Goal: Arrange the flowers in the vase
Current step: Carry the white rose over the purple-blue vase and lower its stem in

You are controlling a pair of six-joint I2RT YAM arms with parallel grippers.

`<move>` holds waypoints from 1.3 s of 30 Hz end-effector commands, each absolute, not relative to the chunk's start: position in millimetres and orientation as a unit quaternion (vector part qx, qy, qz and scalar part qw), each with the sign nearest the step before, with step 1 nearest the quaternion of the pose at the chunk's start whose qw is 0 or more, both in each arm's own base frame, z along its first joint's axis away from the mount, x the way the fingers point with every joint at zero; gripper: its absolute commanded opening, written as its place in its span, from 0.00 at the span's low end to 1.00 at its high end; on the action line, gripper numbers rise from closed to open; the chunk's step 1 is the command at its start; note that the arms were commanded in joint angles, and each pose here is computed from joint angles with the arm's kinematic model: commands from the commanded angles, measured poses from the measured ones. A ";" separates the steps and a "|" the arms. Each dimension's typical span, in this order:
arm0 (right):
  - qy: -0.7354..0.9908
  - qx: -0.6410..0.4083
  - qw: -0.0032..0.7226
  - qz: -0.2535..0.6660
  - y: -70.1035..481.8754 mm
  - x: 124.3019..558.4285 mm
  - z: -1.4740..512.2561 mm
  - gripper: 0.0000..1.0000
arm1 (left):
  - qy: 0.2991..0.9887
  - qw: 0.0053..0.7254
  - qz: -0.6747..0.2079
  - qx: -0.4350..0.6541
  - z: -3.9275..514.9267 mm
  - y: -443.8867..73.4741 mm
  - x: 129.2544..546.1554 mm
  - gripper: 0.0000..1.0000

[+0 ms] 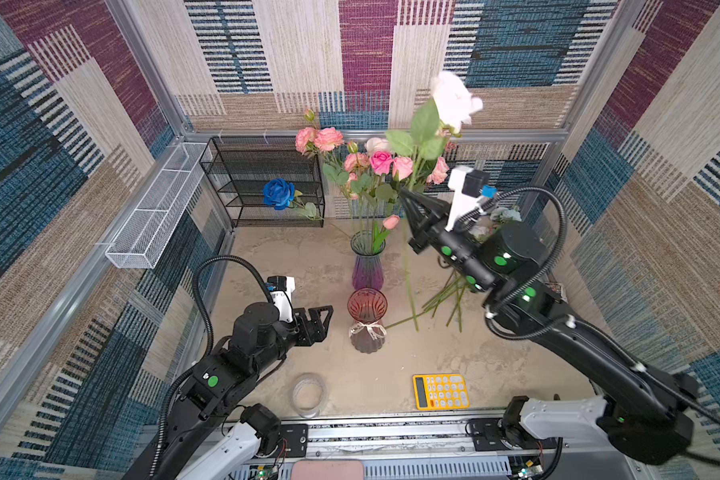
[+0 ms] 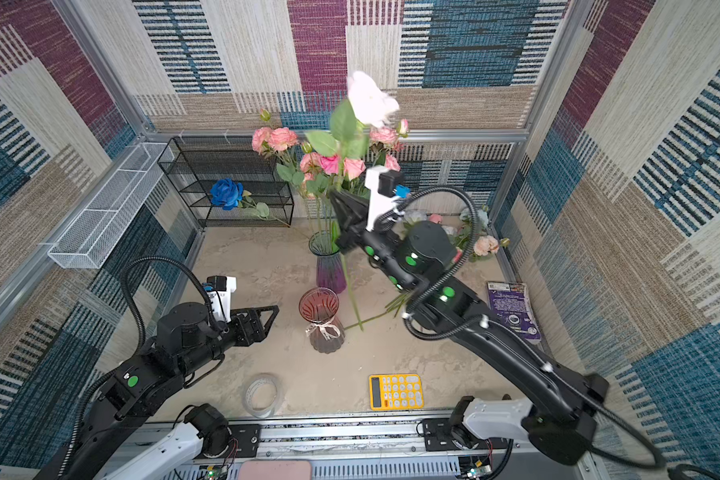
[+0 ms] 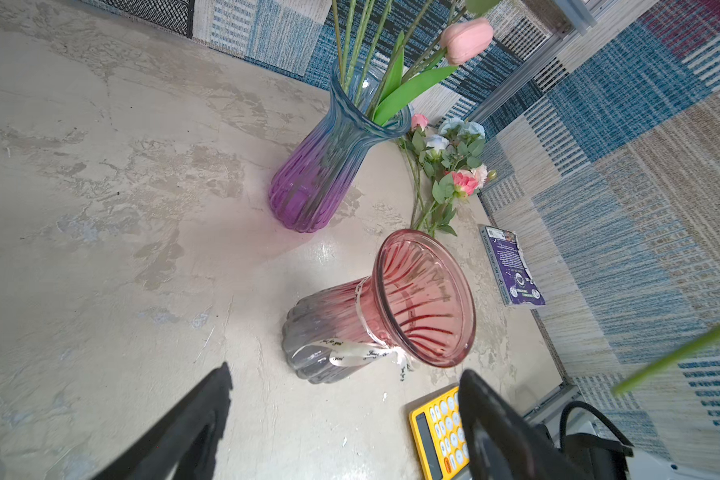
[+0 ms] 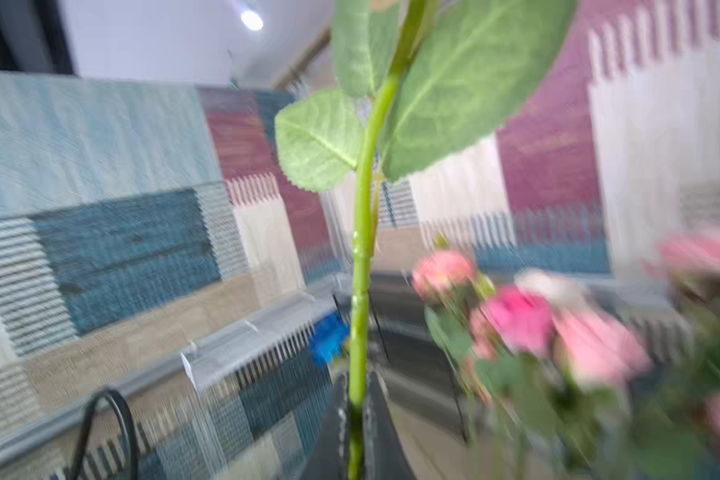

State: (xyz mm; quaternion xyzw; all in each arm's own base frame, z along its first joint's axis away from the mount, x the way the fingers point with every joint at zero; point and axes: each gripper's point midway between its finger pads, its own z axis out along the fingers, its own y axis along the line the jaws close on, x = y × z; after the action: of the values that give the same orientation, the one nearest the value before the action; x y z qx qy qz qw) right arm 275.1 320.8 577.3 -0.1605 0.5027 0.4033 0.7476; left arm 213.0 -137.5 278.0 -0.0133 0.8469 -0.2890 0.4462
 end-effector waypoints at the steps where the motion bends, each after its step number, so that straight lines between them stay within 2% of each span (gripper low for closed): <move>1: 0.430 -0.171 0.810 0.359 333.2 281.8 599.3 0.00 | 0.847 0.452 -0.281 -0.015 277.8 -134.4 214.0 0.87; 8: 0.439 -0.181 0.806 0.355 358.0 300.0 584.0 0.00 | 0.847 0.454 -0.278 -0.011 278.1 -134.5 214.7 0.87; 31: 0.468 -0.171 0.780 0.378 341.0 288.1 536.5 0.00 | 0.849 0.446 -0.282 -0.015 271.4 -136.9 215.9 0.87; 39: 0.517 -0.168 0.738 0.399 348.0 293.0 483.2 0.00 | 0.846 0.448 -0.288 -0.013 272.5 -140.4 218.2 0.87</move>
State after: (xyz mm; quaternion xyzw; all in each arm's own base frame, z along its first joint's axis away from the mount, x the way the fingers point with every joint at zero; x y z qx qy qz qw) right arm 296.2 350.5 486.9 -0.1826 0.5155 0.3762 0.7479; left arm 215.8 -136.9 267.4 -0.0151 0.8526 -0.2786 0.4418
